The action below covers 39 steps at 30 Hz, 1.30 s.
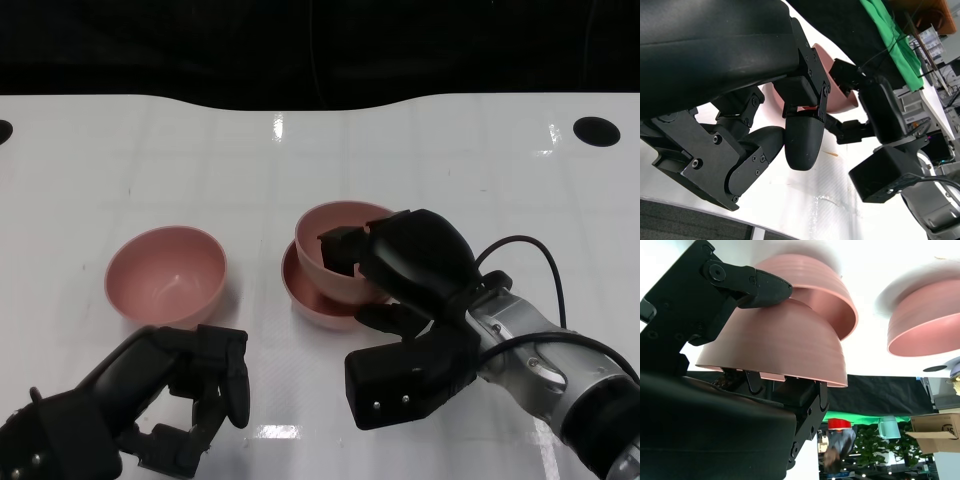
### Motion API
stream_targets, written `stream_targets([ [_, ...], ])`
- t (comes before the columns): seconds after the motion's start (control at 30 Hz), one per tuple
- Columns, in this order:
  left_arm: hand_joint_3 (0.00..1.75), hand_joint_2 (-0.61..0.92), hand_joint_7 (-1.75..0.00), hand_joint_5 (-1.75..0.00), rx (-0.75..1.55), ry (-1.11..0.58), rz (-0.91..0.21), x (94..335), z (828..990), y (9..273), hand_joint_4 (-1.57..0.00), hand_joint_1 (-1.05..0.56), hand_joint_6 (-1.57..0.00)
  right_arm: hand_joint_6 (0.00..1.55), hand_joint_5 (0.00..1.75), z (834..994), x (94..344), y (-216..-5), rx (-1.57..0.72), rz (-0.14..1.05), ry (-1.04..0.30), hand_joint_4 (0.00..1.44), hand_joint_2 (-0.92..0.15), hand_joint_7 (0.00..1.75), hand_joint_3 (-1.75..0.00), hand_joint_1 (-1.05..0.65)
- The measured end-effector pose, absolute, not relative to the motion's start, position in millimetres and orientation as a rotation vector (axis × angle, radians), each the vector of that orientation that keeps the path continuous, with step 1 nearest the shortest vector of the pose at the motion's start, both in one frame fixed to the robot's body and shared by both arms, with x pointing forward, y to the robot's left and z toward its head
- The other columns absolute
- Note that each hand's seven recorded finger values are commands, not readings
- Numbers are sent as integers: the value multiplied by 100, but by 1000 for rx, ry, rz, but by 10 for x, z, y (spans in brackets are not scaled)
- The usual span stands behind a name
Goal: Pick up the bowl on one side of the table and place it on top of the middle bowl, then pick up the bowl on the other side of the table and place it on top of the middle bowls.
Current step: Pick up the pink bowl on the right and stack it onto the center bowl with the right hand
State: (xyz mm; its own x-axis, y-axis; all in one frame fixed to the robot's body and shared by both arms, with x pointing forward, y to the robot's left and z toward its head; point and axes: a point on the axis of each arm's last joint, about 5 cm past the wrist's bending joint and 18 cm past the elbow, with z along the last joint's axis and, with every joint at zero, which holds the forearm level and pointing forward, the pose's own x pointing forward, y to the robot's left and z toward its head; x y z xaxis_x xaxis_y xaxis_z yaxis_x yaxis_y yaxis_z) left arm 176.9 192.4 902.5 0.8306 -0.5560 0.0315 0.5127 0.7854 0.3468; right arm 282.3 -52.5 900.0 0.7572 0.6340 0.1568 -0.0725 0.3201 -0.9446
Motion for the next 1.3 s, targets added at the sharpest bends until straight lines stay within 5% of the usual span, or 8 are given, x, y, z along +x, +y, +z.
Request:
stream_targets([
  [0.07,148,34,-154,-174,335,-138,-579,1768,9030,1920,-91,-11,-84,90,171,8987,2825,-521,-1160,502,-565,87,-48,107,-95,-20],
  [0.17,149,33,-154,-174,334,-139,-581,1767,9032,1915,-91,-11,-84,95,169,8982,2827,-519,-1155,502,-564,87,-49,94,-91,-20],
  [0.23,148,34,-154,-174,333,-139,-581,1767,9031,1914,-90,-11,-84,93,106,8985,2834,-518,-1155,504,-565,87,-69,49,-54,-30],
  [0.27,148,34,-154,-174,333,-139,-581,1767,9030,1913,-90,-11,-83,94,89,8986,2839,-517,-1160,507,-563,87,-78,33,-38,-33],
  [0.37,147,35,-155,-174,332,-138,-582,1767,9023,1913,-89,-11,-83,86,71,8997,2849,-512,-1172,530,-551,74,-90,8,-15,-39],
  [0.63,147,34,-154,-173,333,-146,-584,1767,9014,1913,-89,-12,-83,59,46,9022,2860,-497,-1226,603,-492,43,-92,0,-16,-61],
  [1.3,144,37,-153,-173,315,-128,-585,1777,8980,1912,-87,-13,-82,43,40,9237,2765,-514,-1282,699,-449,35,-92,0,-24,-75],
])
